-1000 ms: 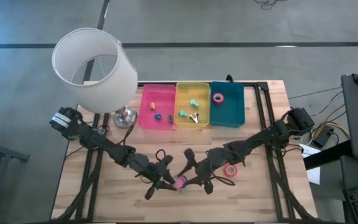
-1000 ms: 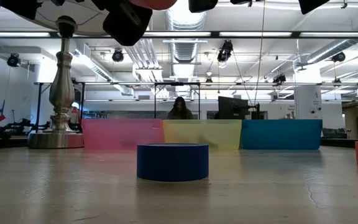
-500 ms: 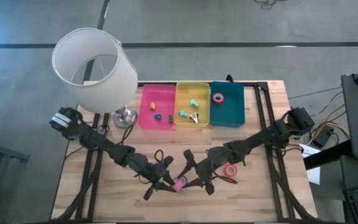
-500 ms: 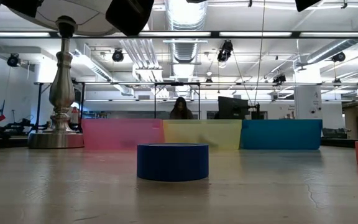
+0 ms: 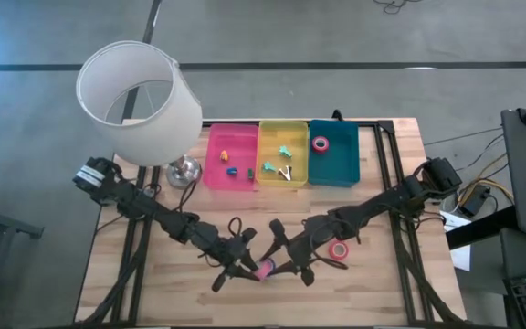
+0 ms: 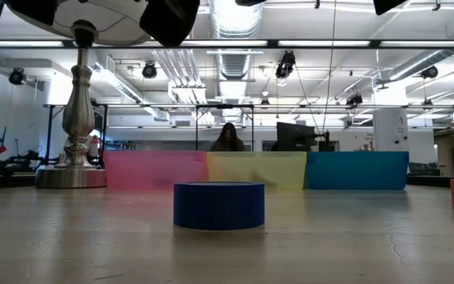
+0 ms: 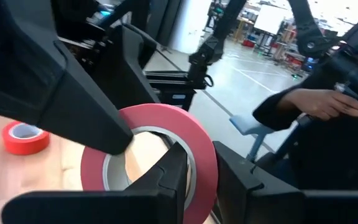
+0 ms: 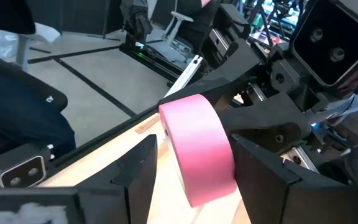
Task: Pick and place Stapler, Stapler remover, tape
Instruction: Put the pink tape into the blue bin
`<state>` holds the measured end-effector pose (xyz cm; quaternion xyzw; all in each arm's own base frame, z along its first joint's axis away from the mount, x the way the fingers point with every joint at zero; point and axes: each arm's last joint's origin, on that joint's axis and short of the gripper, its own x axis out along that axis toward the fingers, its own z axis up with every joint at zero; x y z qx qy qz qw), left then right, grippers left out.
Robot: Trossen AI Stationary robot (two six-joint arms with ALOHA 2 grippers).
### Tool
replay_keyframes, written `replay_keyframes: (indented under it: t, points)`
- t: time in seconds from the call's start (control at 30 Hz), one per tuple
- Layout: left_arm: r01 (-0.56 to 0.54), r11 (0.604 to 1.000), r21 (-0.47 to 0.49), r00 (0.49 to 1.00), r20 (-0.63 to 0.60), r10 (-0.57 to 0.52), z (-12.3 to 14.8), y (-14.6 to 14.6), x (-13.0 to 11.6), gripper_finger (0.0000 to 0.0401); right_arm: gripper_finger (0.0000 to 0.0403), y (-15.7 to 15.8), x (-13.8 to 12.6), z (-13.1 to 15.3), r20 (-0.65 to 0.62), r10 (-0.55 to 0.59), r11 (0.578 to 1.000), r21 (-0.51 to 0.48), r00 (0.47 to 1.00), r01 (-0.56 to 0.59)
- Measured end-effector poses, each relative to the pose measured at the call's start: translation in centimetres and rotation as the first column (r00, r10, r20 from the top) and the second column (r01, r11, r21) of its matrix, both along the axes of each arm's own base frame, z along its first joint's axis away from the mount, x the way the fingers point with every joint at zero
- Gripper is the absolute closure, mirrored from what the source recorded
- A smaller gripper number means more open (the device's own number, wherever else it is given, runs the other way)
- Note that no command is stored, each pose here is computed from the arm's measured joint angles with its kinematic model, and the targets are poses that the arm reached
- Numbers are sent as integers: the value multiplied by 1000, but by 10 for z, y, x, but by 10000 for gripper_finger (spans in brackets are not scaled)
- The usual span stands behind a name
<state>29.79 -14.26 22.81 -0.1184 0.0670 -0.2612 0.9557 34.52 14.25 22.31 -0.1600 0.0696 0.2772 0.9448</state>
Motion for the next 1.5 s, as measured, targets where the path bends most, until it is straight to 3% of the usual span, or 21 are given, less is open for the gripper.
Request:
replay_keyframes:
  t: [0.27, 0.6, 0.73, 1.1, 1.3, 1.4, 1.5]
  points:
    - [-31, 999, 9, 999, 10, 31, 0, 6, 3, 336, 221, -1, 0, 0, 3, -7, 1000, -4, 1000, 7]
    - [-28, 999, 39, 999, 26, 27, 0, 6, 3, 336, 286, -1, 0, -1, 7, 3, 1000, -28, 1000, -3]
    - [-28, 999, 33, 999, 20, 28, 0, 6, 3, 334, 292, -1, 0, -2, -1, 5, 999, -39, 1000, -6]
    - [-91, 995, 38, 996, -8, 91, -3, 8, 4, 244, 294, -2, -3, -9, -89, 1, 998, -63, 996, -7]
    - [-142, 989, 46, 990, -21, 143, -4, 11, 4, 223, 291, -3, -13, -5, -182, 1, 998, -60, 983, -12]
    - [-180, 982, 64, 982, -45, 183, -8, 13, 4, 223, 292, -8, -23, 4, -246, -41, 998, -47, 968, 30]
    - [-209, 976, 65, 976, -53, 212, -9, 13, 3, 224, 294, -16, -34, 10, -321, -155, 987, -89, 934, 133]
